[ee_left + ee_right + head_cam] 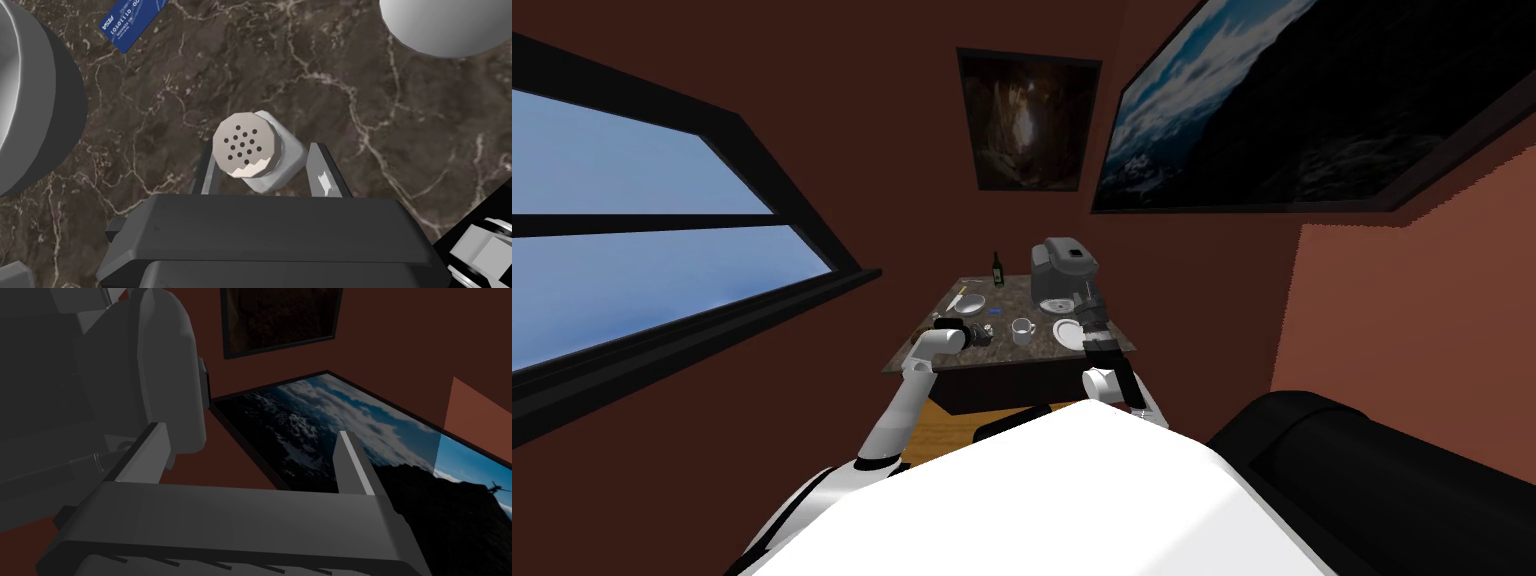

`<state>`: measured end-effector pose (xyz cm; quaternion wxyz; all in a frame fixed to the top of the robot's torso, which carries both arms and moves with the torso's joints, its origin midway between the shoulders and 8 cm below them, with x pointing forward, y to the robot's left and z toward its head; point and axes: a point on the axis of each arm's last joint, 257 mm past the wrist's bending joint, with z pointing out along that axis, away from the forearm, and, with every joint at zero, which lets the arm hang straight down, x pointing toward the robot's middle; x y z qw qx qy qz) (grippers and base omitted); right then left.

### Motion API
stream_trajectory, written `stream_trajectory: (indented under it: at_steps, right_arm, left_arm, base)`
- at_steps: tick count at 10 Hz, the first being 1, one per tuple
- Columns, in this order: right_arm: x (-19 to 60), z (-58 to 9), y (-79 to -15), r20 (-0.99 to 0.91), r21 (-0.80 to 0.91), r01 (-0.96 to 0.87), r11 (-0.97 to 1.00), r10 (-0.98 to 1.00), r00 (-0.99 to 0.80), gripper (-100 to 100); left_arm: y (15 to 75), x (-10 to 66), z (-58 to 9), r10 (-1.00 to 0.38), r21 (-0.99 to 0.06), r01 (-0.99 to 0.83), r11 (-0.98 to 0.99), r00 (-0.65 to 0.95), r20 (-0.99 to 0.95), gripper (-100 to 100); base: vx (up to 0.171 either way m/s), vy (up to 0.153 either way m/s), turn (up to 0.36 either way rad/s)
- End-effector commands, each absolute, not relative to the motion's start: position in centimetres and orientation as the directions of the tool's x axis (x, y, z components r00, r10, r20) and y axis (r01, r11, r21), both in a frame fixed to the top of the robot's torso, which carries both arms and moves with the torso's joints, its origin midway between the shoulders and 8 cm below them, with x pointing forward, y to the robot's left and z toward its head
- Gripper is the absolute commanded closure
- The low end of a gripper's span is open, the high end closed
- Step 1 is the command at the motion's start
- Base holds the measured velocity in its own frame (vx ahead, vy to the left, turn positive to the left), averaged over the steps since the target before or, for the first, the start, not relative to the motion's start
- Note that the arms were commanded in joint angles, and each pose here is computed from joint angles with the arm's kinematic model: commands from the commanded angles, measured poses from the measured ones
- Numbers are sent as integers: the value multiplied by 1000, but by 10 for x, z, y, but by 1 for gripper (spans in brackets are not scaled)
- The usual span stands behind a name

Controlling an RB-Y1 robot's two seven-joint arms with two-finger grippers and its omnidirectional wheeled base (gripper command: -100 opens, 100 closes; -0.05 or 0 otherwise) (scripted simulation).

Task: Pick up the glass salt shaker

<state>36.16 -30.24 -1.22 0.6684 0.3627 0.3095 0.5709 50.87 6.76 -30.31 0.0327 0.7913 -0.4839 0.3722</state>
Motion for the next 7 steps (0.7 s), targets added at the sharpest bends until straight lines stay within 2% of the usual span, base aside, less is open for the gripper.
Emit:
stream_trajectory:
  at_steps: [1, 2, 3, 4, 6, 7]
  right_arm:
    - [362, -12, -302, 0, 838, -539, 85, 988, 157, 0]
    - [362, -12, -302, 0, 838, -539, 85, 988, 157, 0]
    - [362, -12, -302, 0, 838, -539, 85, 988, 157, 0]
    - [362, -12, -302, 0, 838, -539, 85, 988, 157, 0]
    - [362, -12, -302, 0, 838, -539, 85, 988, 157, 0]
    - [362, -12, -302, 0, 838, -539, 85, 988, 157, 0]
  left_arm:
    - [68, 509, -303, -742, -309, -790, -530, 255, 621, 100]
    - [68, 509, -303, -741, -309, -790, -530, 255, 621, 100]
    - [68, 509, -303, -741, -309, -790, -530, 255, 621, 0]
    - [68, 507, -296, -746, -307, -794, -524, 254, 616, 100]
    - [67, 506, -294, -746, -310, -794, -523, 250, 617, 100]
    - [67, 506, -294, -746, -308, -795, -523, 252, 616, 0]
  base:
    - [0, 0, 0]
    - [0, 0, 0]
    - [0, 0, 0]
    - [-26, 24, 67]
    - [-38, 20, 35]
    - [0, 0, 0]
